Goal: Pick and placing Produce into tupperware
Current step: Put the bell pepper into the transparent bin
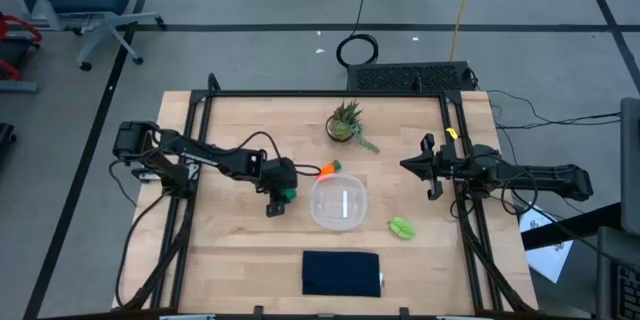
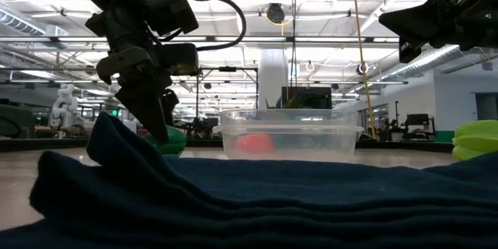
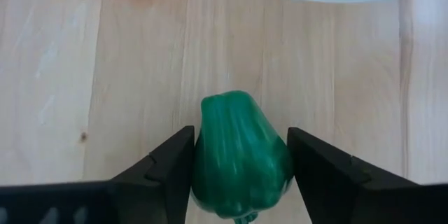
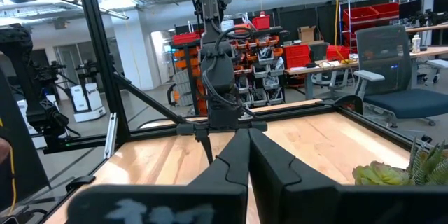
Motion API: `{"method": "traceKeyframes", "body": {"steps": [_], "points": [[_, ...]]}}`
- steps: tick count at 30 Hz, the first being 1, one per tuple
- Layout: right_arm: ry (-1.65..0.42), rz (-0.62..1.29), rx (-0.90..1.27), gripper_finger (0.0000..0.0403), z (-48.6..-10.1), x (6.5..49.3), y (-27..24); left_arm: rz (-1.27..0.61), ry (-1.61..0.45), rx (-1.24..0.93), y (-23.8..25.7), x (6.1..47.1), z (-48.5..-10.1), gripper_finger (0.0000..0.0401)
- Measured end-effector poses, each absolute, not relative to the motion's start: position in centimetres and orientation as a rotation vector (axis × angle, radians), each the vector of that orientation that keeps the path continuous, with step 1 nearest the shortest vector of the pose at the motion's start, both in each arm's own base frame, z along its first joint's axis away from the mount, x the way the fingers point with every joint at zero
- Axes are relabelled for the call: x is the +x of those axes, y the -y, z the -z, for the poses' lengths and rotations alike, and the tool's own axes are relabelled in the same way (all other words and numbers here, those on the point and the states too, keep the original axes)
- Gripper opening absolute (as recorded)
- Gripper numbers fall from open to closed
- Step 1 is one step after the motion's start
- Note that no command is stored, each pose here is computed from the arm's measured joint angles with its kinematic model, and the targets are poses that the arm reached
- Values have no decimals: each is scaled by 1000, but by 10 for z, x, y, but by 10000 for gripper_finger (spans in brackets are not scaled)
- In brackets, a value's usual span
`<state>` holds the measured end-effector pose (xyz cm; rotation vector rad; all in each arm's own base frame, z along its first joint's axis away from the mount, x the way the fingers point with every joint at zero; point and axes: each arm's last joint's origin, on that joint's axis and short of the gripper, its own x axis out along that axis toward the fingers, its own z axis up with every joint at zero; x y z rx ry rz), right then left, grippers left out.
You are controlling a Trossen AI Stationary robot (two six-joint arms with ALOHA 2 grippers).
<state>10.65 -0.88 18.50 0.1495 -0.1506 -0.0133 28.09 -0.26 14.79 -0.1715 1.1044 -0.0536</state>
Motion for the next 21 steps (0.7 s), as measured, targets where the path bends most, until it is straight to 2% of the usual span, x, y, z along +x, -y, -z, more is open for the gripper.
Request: {"method": "traceKeyframes", "body": {"steps": [3, 11, 21], "points": [[151, 13, 149, 0, -185, 106, 9, 80, -1145, -194, 4, 280, -151, 205], [151, 13, 150, 0, -185, 106, 9, 70, -1154, -189, 3, 280, -152, 238], [151, 13, 150, 0, -185, 106, 9, 58, -1147, -176, 4, 281, -152, 228]]}}
